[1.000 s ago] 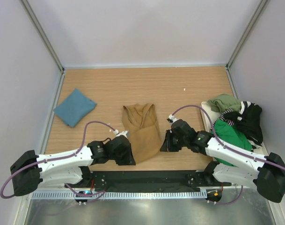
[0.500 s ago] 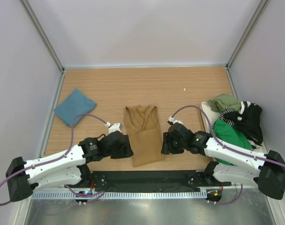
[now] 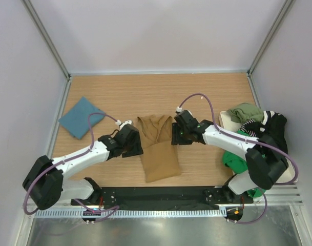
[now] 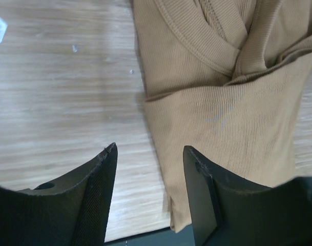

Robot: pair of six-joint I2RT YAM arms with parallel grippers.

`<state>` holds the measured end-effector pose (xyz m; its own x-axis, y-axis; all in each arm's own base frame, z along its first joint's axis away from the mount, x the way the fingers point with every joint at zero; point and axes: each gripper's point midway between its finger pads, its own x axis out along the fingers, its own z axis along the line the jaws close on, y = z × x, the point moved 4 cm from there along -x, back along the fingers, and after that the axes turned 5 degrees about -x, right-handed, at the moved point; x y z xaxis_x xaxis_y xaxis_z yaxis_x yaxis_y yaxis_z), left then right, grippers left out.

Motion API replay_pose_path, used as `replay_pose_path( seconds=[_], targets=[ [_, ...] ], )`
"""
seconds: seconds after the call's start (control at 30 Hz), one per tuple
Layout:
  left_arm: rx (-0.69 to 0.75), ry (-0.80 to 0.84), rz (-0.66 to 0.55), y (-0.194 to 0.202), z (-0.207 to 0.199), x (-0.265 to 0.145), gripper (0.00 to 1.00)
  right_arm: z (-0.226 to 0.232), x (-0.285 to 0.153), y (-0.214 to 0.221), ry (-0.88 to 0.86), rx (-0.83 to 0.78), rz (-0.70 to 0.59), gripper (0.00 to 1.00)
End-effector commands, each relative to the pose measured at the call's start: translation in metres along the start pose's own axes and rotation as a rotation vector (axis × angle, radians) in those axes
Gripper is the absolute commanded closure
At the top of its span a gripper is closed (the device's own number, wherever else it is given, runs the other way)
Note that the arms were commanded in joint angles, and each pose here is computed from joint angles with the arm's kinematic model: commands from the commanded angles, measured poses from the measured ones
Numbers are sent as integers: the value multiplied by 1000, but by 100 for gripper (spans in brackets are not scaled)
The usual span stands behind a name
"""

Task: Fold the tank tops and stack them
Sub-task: Fold the tank top

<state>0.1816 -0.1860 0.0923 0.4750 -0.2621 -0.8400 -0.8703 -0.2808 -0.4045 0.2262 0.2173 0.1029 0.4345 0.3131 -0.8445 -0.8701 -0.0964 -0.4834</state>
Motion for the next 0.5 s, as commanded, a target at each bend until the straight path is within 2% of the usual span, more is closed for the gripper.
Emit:
replay_pose_path(
  seconds=[0.0,0.37,0.43,0.47],
  targets=[
    [23,79,-39,-19,-24,11,46,15,8,-21,-87,-36,-42,52],
    [19,38,11,-14,-23,32,53,21,35,-22,-139,-35,-9,58],
    [17,37,11,-14,-23,33,55,22,38,-21,-145,-38,-1,62],
    [18,29,17,-12,-21,35,58,23,39,-22,-144,-43,0,69]
  ],
)
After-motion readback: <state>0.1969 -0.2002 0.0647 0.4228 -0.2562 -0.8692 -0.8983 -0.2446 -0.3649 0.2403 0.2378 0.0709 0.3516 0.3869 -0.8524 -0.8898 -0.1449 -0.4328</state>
